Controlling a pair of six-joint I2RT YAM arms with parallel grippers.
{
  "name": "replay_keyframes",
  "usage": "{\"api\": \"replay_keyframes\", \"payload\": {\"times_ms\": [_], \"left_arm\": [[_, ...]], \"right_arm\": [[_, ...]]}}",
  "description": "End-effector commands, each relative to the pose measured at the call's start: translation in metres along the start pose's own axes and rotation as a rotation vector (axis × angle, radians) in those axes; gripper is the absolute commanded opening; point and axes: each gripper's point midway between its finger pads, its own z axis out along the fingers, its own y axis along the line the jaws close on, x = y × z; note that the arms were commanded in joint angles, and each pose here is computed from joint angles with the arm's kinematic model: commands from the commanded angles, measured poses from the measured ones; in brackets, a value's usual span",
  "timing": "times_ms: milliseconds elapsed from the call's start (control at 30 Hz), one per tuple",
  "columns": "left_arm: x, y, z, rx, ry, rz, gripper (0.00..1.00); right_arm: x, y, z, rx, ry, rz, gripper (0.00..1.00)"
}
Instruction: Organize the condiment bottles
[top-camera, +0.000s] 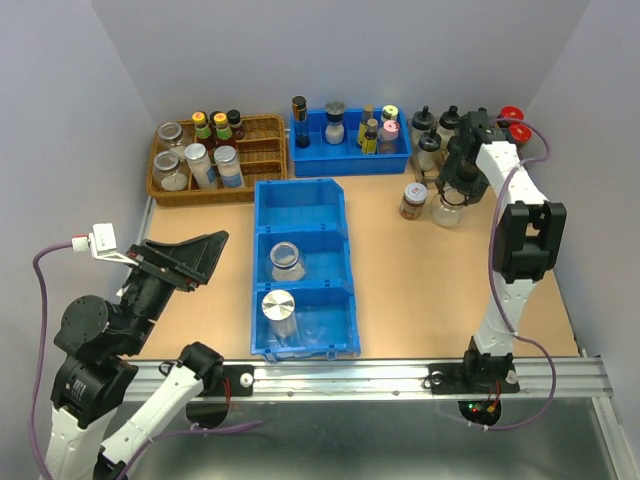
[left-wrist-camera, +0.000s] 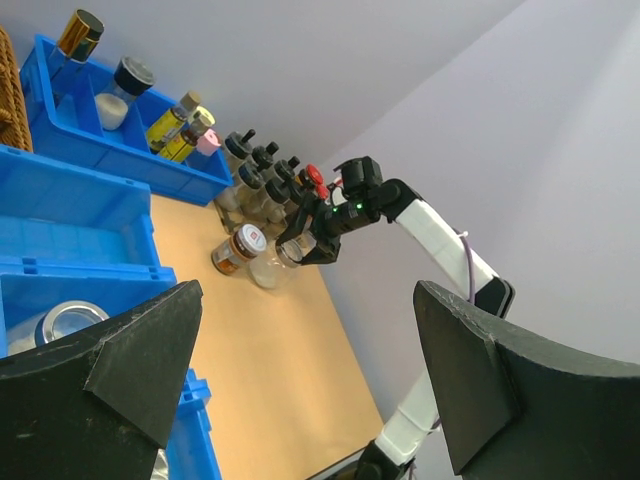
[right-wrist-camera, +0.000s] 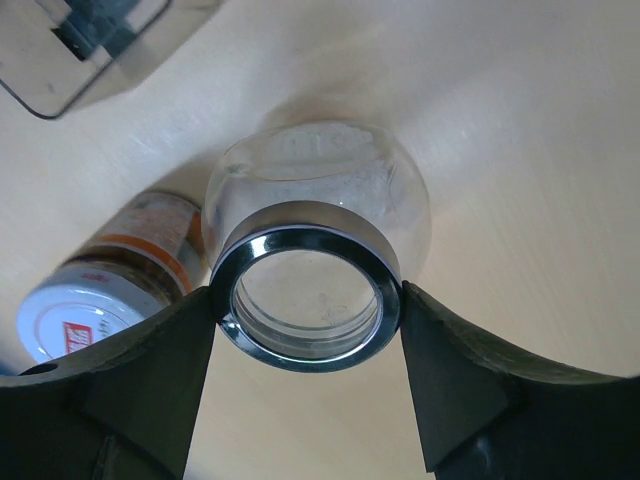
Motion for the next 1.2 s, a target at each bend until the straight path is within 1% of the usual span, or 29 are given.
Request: {"api": "replay_keyframes", "payload": {"times_ms": [0,67,100,200,233,267,367,400,533,567,633,667,733,767,867,900,1000,1167], "left_arm": [[-0.006,-0.008,0.002,0.035,-0.025,0.019,0.98],[-0.008,-0.009,0.001,0.038,-0.030,0.020,0.98],[-0.009,-0.010,0.001,0.040,-0.032,0.023,0.98],[-0.011,-0.011,0.000,0.043,-0.036,0.028,0.98],[-0.010,-0.011,0.001,0.044,-0.035,0.031,0.98],[-0.011,-0.012,0.001,0.045,-0.036,0.033,0.98],[-0.009,-0.011,0.003,0.045,-0.032,0.036,0.98],[-0.009,-0.011,0.004,0.048,-0.033,0.038,0.98],[-0.005,-0.010,0.007,0.047,-0.016,0.038,0.98],[-0.004,-0.011,0.007,0.051,-0.014,0.038,0.98],[-0.005,-0.012,0.006,0.055,-0.017,0.036,0.98],[-0.005,-0.011,0.006,0.051,-0.016,0.034,0.98],[-0.007,-0.011,0.004,0.051,-0.025,0.030,0.98],[-0.007,-0.011,0.004,0.049,-0.025,0.031,0.98],[-0.008,-0.011,0.002,0.051,-0.032,0.025,0.98],[-0.008,-0.011,0.001,0.048,-0.031,0.024,0.98],[-0.010,-0.011,-0.003,0.044,-0.037,0.017,0.98],[-0.014,-0.008,-0.009,0.031,-0.056,0.012,0.98]], "right_arm": [[-0.007,-0.018,-0.047,0.017,-0.097,0.025,0.00],[-0.013,-0.020,-0.084,-0.042,-0.163,0.039,0.00],[-0.013,-0.017,-0.107,-0.098,-0.190,0.046,0.00],[-0.006,-0.006,-0.143,-0.236,-0.200,0.026,0.00],[0.002,0.002,-0.163,-0.303,-0.208,0.009,0.00],[0.010,0.010,-0.172,-0.342,-0.205,-0.023,0.01],[0.045,0.050,-0.203,-0.470,-0.183,-0.122,0.00],[0.063,0.069,-0.214,-0.511,-0.169,-0.168,0.00],[0.102,0.114,-0.238,-0.602,-0.140,-0.231,0.00],[0.117,0.132,-0.247,-0.635,-0.128,-0.257,0.00],[0.127,0.144,-0.252,-0.638,-0.136,-0.269,0.00],[0.140,0.155,-0.262,-0.666,-0.131,-0.284,0.00],[0.154,0.169,-0.260,-0.655,-0.127,-0.306,0.00],[0.168,0.179,-0.263,-0.668,-0.118,-0.328,0.00],[0.191,0.195,-0.252,-0.649,-0.087,-0.366,0.00],[0.205,0.203,-0.248,-0.643,-0.072,-0.388,0.00],[0.228,0.211,-0.246,-0.627,-0.057,-0.438,0.00],[0.246,0.211,-0.235,-0.585,-0.048,-0.501,0.00]]}}
